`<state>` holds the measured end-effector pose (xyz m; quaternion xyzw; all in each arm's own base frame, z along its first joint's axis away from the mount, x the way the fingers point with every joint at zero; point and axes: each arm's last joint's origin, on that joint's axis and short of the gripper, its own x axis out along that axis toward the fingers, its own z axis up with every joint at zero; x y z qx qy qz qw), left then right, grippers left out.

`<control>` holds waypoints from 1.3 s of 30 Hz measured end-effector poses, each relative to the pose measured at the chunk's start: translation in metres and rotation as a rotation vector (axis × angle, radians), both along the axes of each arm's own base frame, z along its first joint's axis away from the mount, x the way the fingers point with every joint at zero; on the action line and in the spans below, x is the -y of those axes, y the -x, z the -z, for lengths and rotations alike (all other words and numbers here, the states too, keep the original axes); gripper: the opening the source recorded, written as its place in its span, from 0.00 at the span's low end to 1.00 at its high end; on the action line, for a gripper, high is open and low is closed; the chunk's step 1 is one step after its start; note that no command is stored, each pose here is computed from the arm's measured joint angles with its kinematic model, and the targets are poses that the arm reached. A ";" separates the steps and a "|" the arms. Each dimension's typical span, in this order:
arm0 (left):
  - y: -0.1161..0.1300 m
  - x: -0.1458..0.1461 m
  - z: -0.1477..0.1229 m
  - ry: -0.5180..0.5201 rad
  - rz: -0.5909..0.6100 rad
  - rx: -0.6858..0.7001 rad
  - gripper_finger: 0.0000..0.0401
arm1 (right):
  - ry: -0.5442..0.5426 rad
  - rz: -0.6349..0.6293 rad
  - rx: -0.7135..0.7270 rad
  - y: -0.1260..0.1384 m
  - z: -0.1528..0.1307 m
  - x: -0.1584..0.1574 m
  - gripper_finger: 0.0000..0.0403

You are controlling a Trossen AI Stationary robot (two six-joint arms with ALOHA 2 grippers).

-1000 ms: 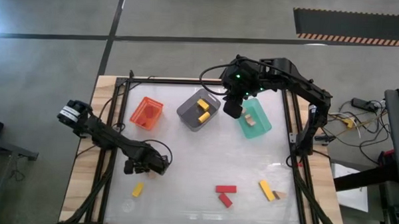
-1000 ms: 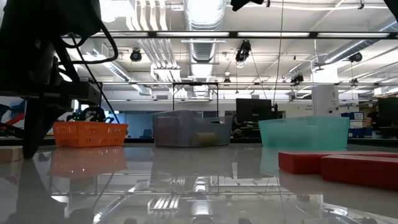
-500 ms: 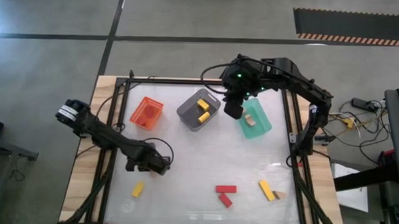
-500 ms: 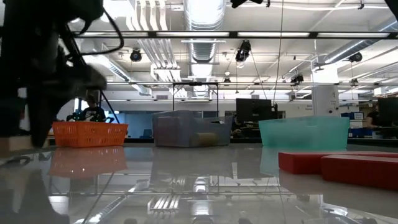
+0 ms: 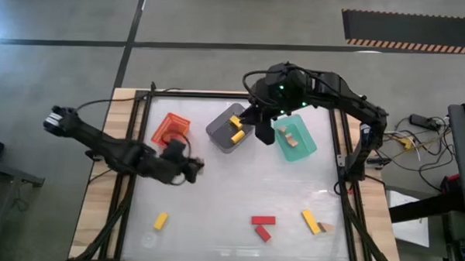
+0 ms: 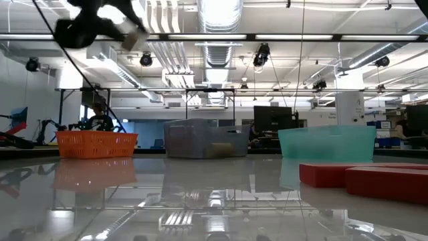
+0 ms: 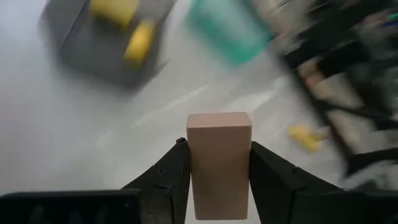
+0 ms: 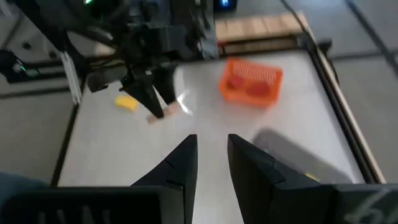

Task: Sort & place blocks by color
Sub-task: Put the brown block into the blue bin

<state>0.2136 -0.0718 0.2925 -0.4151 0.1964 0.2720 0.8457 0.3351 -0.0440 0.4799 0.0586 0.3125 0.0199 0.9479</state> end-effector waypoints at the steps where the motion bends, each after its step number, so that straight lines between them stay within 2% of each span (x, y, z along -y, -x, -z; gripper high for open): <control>1: 0.002 -0.003 -0.010 -0.051 0.017 0.053 0.29 | 0.006 -0.008 0.026 -0.002 -0.002 -0.002 0.19; 5: 0.012 -0.014 -0.047 -0.241 0.047 0.261 0.29 | 0.023 -0.029 0.133 -0.011 -0.009 -0.007 0.20; 8: 0.017 -0.021 -0.070 -0.381 0.067 0.381 0.29 | -0.007 -0.016 0.191 -0.018 -0.012 -0.006 0.22; 13: 0.025 -0.028 -0.101 -0.615 0.060 0.520 0.29 | -0.077 -0.054 0.255 -0.026 -0.014 -0.007 0.29; 17: 0.030 -0.029 -0.116 -0.727 0.061 0.596 0.29 | -0.098 -0.082 0.267 -0.033 -0.012 -0.011 0.37; 21: 0.031 -0.029 -0.126 -0.776 0.104 0.639 0.29 | -0.116 -0.113 0.282 -0.042 -0.008 -0.015 0.46; 27: 0.024 -0.026 -0.124 -0.817 0.158 0.627 0.29 | -0.135 -0.180 0.323 -0.056 -0.004 -0.022 0.55; 39: 0.022 -0.025 -0.123 -0.820 0.161 0.635 0.29 | -0.127 -0.185 0.366 -0.079 0.008 -0.020 0.57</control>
